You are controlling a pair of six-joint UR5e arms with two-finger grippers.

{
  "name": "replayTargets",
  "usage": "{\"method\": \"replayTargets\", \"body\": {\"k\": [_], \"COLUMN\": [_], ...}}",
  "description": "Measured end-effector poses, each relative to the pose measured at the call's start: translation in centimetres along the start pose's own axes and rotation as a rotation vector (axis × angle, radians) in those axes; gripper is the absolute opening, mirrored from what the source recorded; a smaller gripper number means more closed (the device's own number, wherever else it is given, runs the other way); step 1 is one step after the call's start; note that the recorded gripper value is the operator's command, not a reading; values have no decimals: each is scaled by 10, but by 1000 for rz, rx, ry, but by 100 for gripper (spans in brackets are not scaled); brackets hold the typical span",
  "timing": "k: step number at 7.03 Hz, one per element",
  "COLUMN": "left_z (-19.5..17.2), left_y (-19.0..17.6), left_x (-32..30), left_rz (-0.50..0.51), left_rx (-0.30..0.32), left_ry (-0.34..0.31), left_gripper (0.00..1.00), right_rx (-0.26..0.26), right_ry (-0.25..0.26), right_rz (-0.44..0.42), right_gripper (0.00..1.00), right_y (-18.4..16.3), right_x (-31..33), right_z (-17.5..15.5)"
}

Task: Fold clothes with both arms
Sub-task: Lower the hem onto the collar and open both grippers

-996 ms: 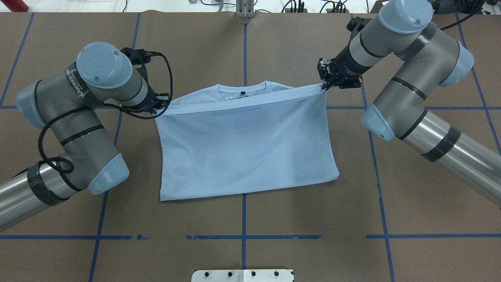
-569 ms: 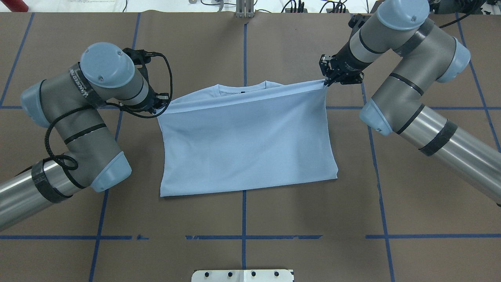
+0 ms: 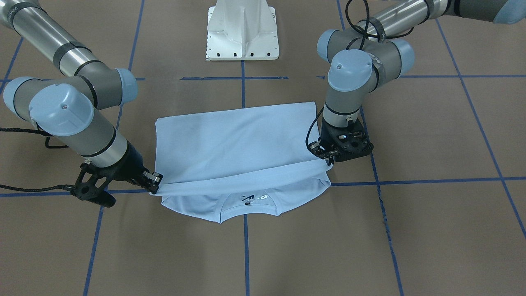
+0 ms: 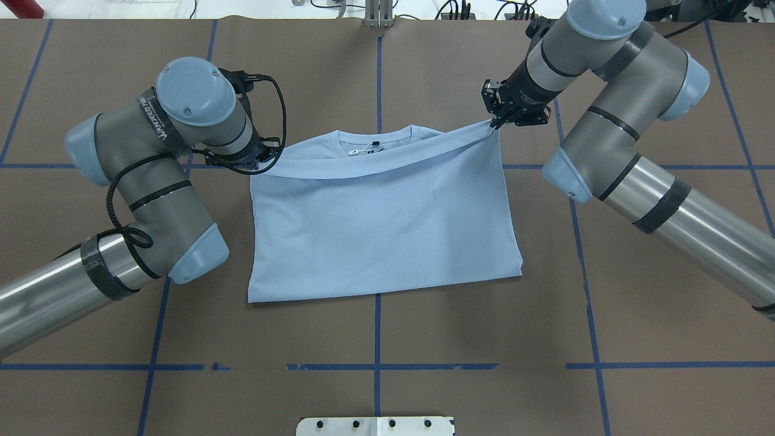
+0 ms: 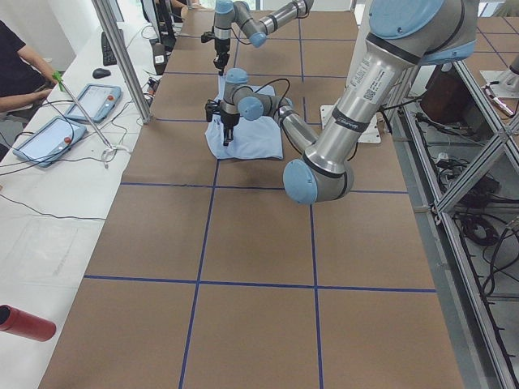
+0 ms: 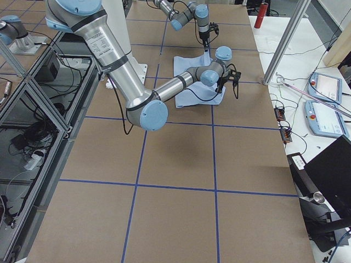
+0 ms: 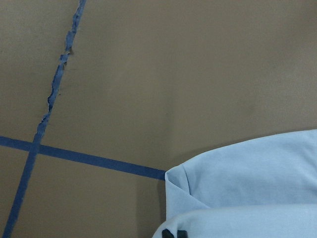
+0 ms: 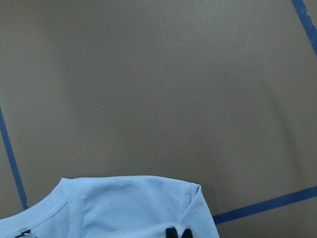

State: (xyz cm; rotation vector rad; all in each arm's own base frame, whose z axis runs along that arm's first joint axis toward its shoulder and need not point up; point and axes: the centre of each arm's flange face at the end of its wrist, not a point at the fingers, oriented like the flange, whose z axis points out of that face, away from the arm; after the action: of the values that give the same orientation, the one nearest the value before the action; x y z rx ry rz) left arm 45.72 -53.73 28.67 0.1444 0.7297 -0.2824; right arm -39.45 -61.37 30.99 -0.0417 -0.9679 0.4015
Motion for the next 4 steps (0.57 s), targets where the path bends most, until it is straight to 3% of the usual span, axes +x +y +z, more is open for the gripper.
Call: {"method": "replayTargets", "body": {"k": [1, 4], "left_z": [3, -1], "left_y": [0, -3], "left_x": [0, 1], "left_rz": [-1, 4], "left_rx": [-2, 2], "left_ry": [-4, 2], "left_gripper": [99, 100], "right_rx": [-2, 5], "right_ry": [2, 0], "right_rz": [-2, -16], "right_gripper": [100, 100], "right_y": [2, 5], "right_x": [0, 4], "right_z": [2, 8]}}
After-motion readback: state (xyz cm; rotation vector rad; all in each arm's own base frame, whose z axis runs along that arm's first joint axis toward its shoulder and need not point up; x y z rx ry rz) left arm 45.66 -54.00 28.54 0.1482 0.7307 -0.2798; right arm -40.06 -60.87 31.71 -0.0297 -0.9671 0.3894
